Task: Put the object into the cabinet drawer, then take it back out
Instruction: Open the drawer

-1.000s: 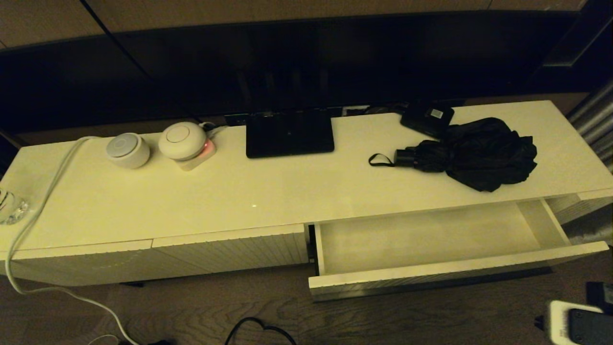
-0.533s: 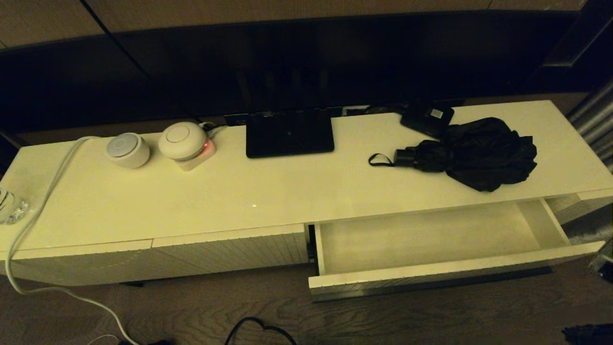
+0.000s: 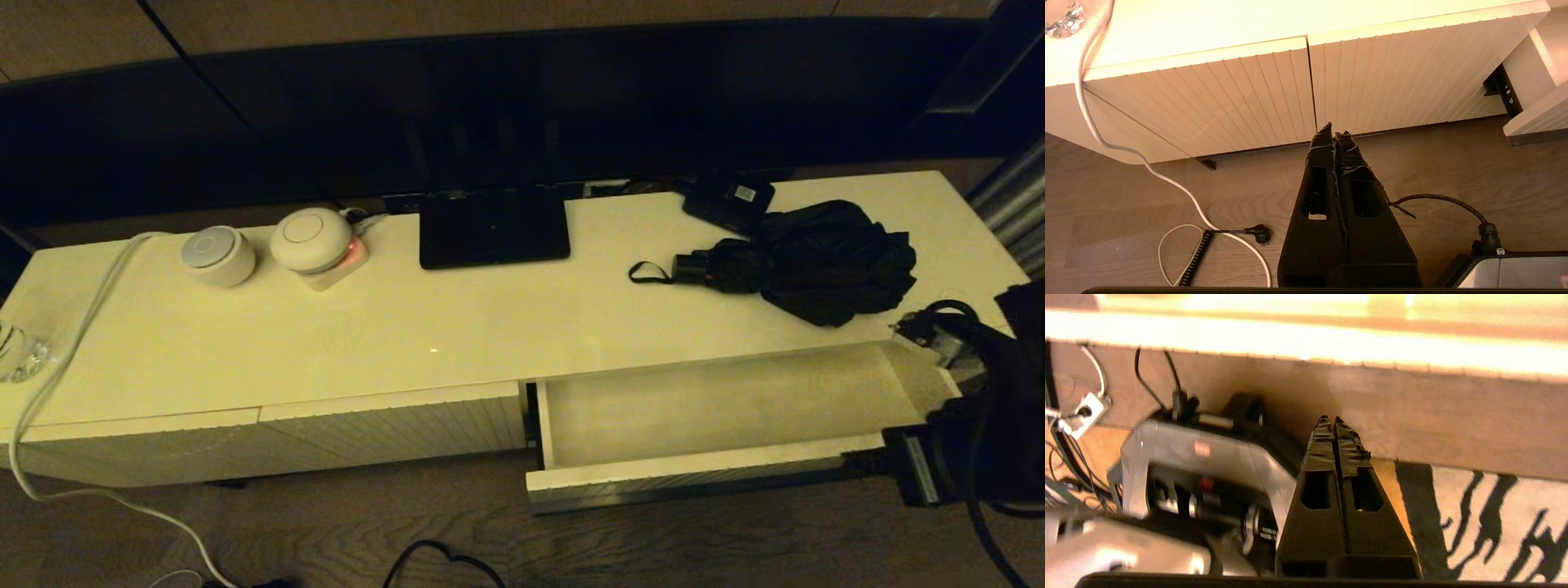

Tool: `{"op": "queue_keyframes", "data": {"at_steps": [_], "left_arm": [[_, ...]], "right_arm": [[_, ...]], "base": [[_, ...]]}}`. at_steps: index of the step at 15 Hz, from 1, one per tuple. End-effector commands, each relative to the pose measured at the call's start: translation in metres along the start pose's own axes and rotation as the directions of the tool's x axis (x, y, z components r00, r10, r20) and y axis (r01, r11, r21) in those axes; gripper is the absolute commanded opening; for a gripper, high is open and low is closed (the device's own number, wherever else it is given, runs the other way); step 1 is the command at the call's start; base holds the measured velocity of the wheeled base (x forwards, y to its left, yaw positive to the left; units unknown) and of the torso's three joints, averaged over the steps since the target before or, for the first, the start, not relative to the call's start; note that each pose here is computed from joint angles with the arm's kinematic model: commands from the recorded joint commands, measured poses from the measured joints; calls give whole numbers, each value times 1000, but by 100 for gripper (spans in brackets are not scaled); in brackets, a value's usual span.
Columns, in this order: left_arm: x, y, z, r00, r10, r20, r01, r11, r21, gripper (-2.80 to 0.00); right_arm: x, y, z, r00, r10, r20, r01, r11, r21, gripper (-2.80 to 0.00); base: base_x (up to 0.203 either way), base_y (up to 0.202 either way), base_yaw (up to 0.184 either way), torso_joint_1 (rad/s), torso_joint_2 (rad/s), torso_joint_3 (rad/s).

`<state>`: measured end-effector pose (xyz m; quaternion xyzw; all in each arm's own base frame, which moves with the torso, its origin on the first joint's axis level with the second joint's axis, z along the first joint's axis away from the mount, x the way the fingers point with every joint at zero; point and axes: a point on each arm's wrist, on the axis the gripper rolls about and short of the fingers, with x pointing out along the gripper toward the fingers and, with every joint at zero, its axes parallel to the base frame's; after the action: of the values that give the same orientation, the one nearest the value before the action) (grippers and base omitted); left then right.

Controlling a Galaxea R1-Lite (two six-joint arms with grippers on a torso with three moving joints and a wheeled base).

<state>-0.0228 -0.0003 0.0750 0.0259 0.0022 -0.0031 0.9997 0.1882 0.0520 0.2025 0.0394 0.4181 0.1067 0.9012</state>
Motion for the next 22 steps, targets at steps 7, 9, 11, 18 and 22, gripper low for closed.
{"op": "queue_keyframes", "data": {"at_steps": [7,9,11,18,22], "left_arm": [[0,0,-1,1000,0,-3,0,1000,1,-280],[0,0,-1,1000,0,-3,0,1000,0,-280],[0,0,-1,1000,0,-3,0,1000,0,-280],[0,0,-1,1000,0,-3,0,1000,1,-280],[0,0,-1,1000,0,-3,0,1000,0,-280]], "right_arm": [[66,-6,32,998,-36,-49,43,989,141,-280],[69,-6,32,998,-36,-45,42,990,131,-280],[74,-3,30,999,-28,-20,30,998,63,-280],[97,-7,28,997,-74,4,74,997,13,-280],[103,-15,28,993,-114,-12,114,993,-6,-280]], "base": [[0,0,0,0,0,0],[0,0,0,0,0,0],[0,0,0,0,0,0],[0,0,0,0,0,0],[0,0,0,0,0,0]]}}
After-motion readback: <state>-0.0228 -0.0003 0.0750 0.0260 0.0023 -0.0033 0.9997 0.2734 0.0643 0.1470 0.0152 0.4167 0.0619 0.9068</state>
